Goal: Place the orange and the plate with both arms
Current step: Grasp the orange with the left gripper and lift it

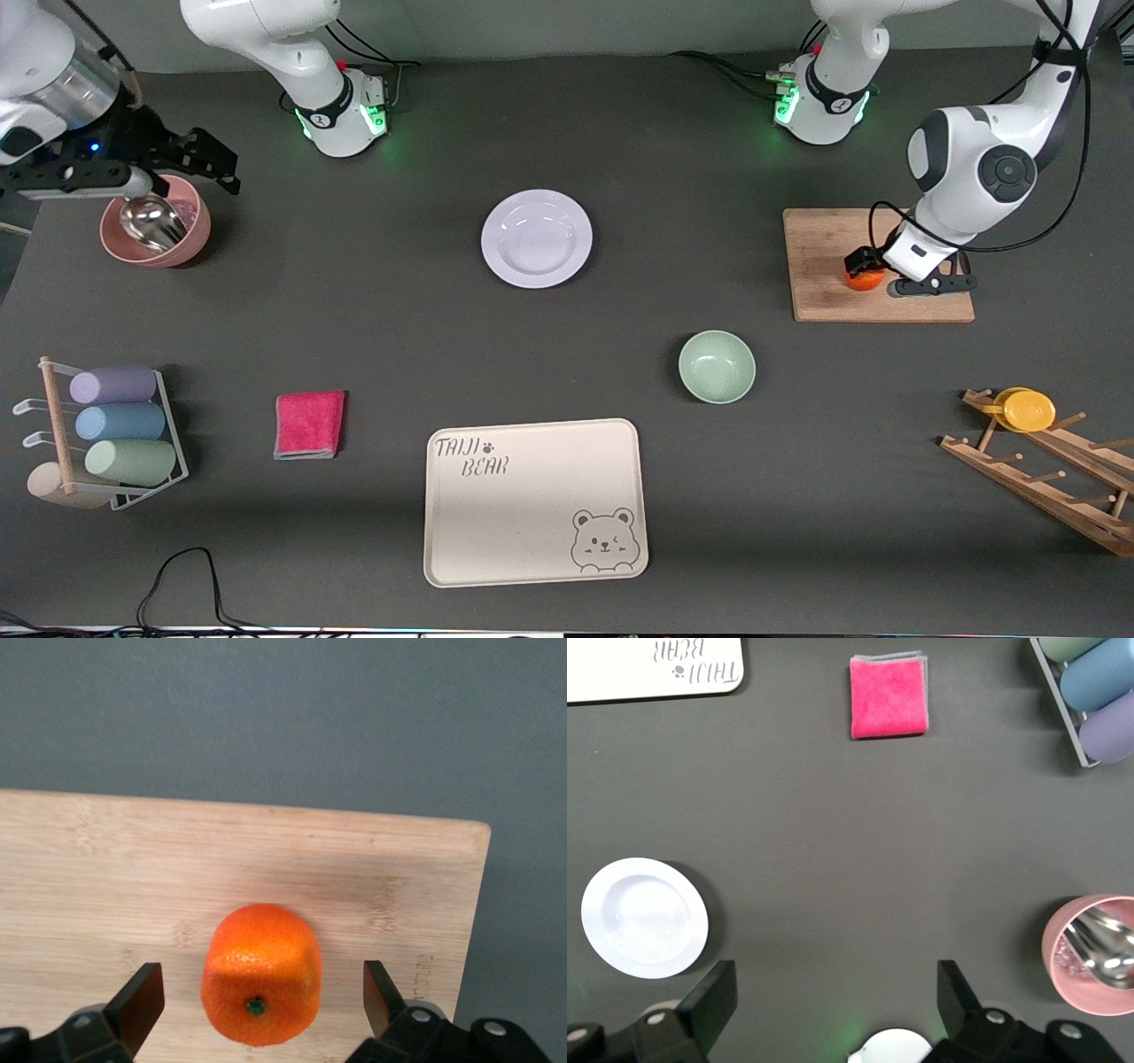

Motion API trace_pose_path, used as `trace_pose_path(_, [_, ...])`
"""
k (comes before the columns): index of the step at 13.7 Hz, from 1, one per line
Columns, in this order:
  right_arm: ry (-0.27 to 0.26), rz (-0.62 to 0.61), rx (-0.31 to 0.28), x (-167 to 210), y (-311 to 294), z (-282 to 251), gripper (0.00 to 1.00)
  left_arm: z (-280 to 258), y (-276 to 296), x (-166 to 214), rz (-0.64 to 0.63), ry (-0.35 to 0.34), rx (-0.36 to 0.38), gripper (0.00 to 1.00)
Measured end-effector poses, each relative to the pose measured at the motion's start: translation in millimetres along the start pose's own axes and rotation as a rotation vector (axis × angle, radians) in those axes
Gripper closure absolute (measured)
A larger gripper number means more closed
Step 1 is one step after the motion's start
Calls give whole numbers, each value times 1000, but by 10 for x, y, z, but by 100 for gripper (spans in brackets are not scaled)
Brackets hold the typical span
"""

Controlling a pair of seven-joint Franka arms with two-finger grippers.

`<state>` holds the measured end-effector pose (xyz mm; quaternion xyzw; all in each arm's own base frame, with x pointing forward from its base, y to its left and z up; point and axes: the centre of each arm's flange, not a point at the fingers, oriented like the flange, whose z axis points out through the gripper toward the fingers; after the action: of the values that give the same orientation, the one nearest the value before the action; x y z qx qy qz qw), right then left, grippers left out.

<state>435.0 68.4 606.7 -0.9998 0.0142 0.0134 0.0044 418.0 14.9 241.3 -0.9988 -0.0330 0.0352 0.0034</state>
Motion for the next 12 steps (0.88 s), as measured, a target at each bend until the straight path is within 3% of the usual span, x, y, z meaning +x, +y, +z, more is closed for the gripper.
trace_pose_path(7, [5,22,20,-593,-134,271,0,429,14,-69,-3,-11,-11,2])
trace_pose_path(9, [-32,29,70,-630,-166,303,0,490,16,-80,-3,-21,-13,8])
trace_pose_path(11, [-69,16,127,-632,-109,363,0,487,17,-77,-3,-21,-13,29])
trace_pose_path(12, [-91,-6,189,-617,-33,420,0,467,17,-72,-2,-16,-12,32])
